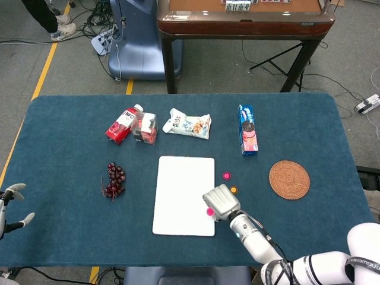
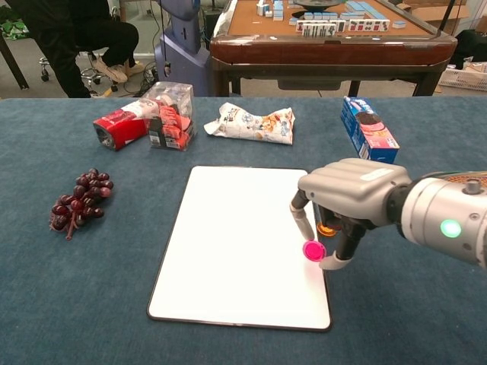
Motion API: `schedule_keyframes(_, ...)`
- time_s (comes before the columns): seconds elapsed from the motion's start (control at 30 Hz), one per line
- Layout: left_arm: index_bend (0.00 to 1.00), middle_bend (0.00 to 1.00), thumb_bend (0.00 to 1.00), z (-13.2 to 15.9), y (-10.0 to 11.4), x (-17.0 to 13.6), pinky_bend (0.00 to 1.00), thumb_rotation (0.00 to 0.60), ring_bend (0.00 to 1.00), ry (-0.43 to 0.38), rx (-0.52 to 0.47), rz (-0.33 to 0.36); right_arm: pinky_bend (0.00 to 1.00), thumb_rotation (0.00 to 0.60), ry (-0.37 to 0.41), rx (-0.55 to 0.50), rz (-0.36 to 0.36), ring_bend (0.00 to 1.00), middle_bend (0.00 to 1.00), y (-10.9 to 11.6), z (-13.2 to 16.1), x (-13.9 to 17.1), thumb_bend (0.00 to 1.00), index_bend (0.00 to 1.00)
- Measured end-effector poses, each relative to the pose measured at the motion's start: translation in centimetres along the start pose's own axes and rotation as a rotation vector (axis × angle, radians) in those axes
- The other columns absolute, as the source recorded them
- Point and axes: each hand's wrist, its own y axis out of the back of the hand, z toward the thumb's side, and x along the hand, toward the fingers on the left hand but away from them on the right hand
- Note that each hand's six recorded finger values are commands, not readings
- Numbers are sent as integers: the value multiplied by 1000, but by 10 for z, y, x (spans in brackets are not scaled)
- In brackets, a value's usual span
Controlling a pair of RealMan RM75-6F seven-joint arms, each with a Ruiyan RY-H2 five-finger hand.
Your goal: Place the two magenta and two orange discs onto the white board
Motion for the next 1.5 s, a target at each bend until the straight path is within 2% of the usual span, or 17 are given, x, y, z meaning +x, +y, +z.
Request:
schedule_keyframes(0.13, 347, 471, 25, -1, -1, 0, 544, 600, 398, 2, 2, -2, 1000, 600, 7, 6, 9, 1000, 1000, -1, 10, -9, 173, 571)
schedule_keyframes(0.27, 347, 471, 26, -1, 0, 0, 544, 600, 398, 3, 1, 0, 1000, 600, 18, 5, 13, 1000, 1000, -2, 18, -16, 61, 444)
schedule_keyframes(0.4, 347, 471, 26, -1, 1, 0, 544, 600, 398, 3, 1, 1, 1000, 600, 25, 10, 9, 1000, 1000, -2, 23, -20, 18, 338)
schedule_keyframes(0.57, 347, 471, 26, -2, 0, 0, 544, 600, 398, 4, 1, 0, 1000, 600, 20, 17, -8, 1000, 1000, 4, 23, -21, 0, 319)
schedule_keyframes(0.67, 347, 471, 26, -2, 0, 0, 544, 600, 398, 4, 0, 0, 1000, 600, 3, 19, -26, 1000, 1000, 11, 17, -22, 23, 319)
schedule_keyframes(0.77, 347, 471, 26, -2, 1, 0, 544, 600, 398, 6, -2, 1, 1000, 600, -31, 24, -54, 1000, 1000, 22, 7, -24, 101, 319)
schedule_keyframes(0.9, 347, 471, 25, -1, -1, 0, 544, 600, 398, 4, 1, -5, 1000, 600, -83, 52, -80, 1000, 1000, 33, -9, -28, 157, 319)
schedule_keyframes(1.2, 347, 471, 26, 0, -1, 0, 544, 600, 399, 1, 2, -6, 1000, 600, -212, 90, -103, 1000, 1000, 45, -48, -45, 197, 319)
schedule_keyframes(1.5, 347, 471, 26, -1, -1, 0, 544, 600, 399, 1, 0, -6, 1000, 600, -305, 80, -100, 1000, 1000, 42, -76, -54, 214, 319)
